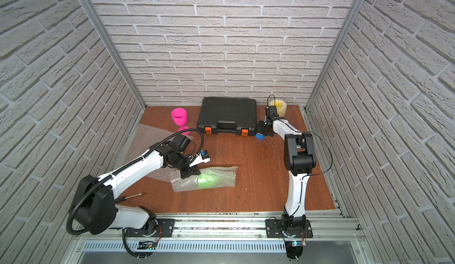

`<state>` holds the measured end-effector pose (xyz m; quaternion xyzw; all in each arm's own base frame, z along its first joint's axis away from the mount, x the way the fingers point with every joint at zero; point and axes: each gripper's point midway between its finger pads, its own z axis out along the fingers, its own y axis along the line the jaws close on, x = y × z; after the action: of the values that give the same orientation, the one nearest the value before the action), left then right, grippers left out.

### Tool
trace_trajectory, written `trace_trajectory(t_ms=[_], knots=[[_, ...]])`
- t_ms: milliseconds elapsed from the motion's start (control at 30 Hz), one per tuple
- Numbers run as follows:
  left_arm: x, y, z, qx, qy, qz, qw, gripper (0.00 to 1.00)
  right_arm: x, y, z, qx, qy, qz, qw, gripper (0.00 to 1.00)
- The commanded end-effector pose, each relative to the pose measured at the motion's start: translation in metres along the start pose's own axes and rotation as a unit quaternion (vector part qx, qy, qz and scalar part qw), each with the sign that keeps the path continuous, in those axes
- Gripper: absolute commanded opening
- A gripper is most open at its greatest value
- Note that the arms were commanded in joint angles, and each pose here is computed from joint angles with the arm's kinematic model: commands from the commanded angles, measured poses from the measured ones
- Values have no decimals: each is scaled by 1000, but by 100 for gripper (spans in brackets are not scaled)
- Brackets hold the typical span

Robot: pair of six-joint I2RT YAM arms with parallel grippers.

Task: Wrap wine glasses in bubble wrap
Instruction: Pull the tape from the tape cutter.

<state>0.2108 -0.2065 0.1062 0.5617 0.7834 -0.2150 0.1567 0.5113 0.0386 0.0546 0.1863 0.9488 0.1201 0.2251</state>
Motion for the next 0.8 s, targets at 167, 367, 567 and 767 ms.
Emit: trace_trajectory(t_ms=[167,367,567,767], knots=[[4,-6,2,13,7,0,1000,0,4,28,-76,-5,-23,-30,999,3],[7,-7,2,16,12,-5,1000,0,44,23,-104,10,3,-30,999,3],[7,-9,2,18,14,-5,1000,0,95,17,-116,25,49,-42,998,3],[8,-11,3,22,18,-6,1000,0,143,12,-103,35,94,-56,993,3]])
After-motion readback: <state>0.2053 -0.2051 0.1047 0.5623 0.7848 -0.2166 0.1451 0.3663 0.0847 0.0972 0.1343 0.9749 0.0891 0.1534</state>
